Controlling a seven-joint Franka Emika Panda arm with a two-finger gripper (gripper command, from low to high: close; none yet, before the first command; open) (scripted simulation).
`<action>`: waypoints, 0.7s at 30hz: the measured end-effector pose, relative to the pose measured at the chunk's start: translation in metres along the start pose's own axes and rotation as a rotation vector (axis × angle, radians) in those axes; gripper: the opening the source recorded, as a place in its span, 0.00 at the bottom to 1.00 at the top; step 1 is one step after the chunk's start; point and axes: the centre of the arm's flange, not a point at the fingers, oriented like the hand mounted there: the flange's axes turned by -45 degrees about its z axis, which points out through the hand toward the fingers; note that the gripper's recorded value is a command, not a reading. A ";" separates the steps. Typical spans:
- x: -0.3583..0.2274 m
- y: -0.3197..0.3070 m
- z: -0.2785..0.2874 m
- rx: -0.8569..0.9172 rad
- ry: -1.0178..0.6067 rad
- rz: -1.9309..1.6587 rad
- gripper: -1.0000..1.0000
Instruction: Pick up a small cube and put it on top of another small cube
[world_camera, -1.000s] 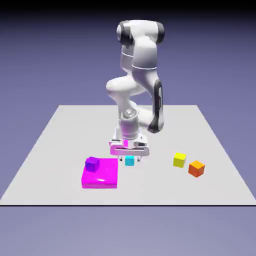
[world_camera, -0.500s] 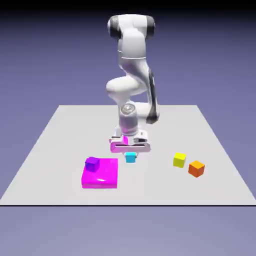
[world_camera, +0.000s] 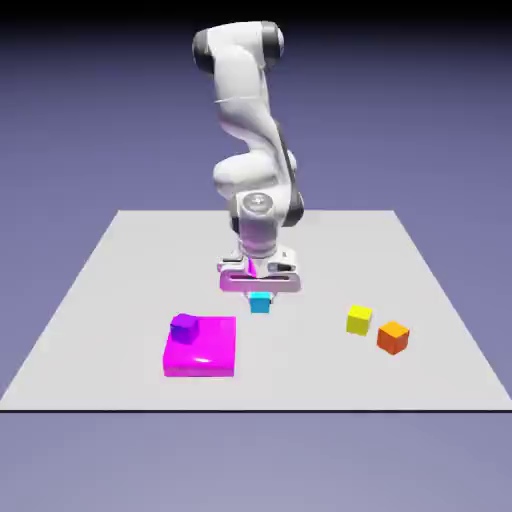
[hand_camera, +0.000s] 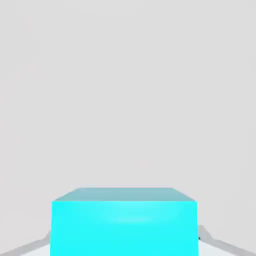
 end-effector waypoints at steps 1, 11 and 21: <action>-0.004 0.002 -0.003 0.013 -0.005 -0.004 0.00; -0.085 0.136 -0.051 0.123 -0.054 -0.174 0.00; -0.054 0.340 -0.063 0.059 -0.002 -0.390 0.00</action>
